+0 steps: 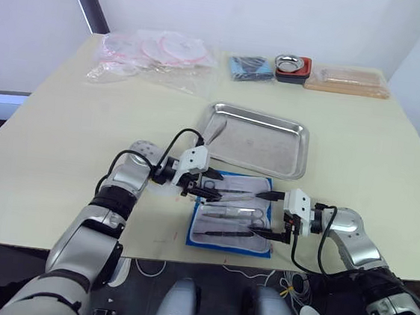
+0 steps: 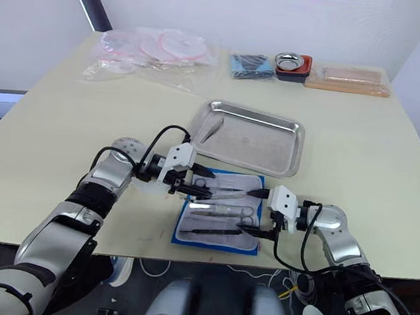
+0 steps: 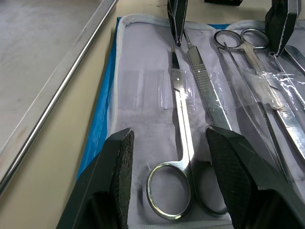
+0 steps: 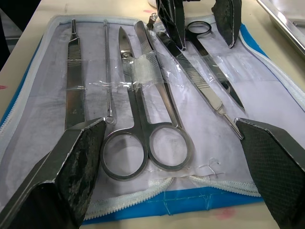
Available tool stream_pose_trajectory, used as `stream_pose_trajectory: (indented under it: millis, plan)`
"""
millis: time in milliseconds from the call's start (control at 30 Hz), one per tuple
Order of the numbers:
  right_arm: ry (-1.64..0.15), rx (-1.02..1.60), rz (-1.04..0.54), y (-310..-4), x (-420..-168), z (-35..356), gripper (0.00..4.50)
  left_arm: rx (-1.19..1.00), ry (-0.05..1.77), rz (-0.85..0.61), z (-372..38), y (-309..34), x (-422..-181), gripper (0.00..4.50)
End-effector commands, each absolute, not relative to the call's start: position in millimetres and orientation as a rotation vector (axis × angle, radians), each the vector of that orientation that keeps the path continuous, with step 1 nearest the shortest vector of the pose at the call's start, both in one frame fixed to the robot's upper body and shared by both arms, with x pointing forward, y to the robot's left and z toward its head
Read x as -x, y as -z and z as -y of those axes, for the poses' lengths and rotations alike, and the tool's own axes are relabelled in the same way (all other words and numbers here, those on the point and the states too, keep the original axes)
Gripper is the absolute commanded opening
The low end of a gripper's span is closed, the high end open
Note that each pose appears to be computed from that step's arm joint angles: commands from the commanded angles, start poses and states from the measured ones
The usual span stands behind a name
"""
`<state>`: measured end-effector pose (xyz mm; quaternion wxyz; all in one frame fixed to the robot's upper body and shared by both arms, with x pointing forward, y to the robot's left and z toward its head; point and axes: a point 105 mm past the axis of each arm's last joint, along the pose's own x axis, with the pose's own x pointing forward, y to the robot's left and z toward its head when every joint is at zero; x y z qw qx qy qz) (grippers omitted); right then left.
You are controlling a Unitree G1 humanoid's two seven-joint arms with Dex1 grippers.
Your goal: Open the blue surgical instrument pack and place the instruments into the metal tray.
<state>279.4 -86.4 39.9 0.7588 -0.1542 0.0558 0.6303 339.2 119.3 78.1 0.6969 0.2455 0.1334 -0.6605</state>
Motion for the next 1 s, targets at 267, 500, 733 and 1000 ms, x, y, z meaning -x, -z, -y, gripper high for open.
stream_pose_trajectory:
  millis: [267, 500, 733, 1000]
  plan:
    - [-1.365, 0.349, -0.512, 38.7, -244.2, 113.2, 4.50, -0.578, 1.473, -0.332, -116.1, -66.1, -340.9, 0.08]
    - [-1.363, 0.348, -0.517, 39.3, -243.2, 114.6, 4.50, -0.585, 1.487, -0.350, -117.3, -64.9, -339.1, 0.02]
    - [-1.362, 0.345, -0.517, 39.6, -242.7, 113.8, 4.50, -0.639, 1.517, -0.347, -112.1, -87.6, -344.2, 0.02]
    - [-1.362, 0.342, -0.516, 40.2, -243.0, 112.3, 4.50, -0.604, 1.538, -0.445, -108.1, -104.4, -337.8, 0.02]
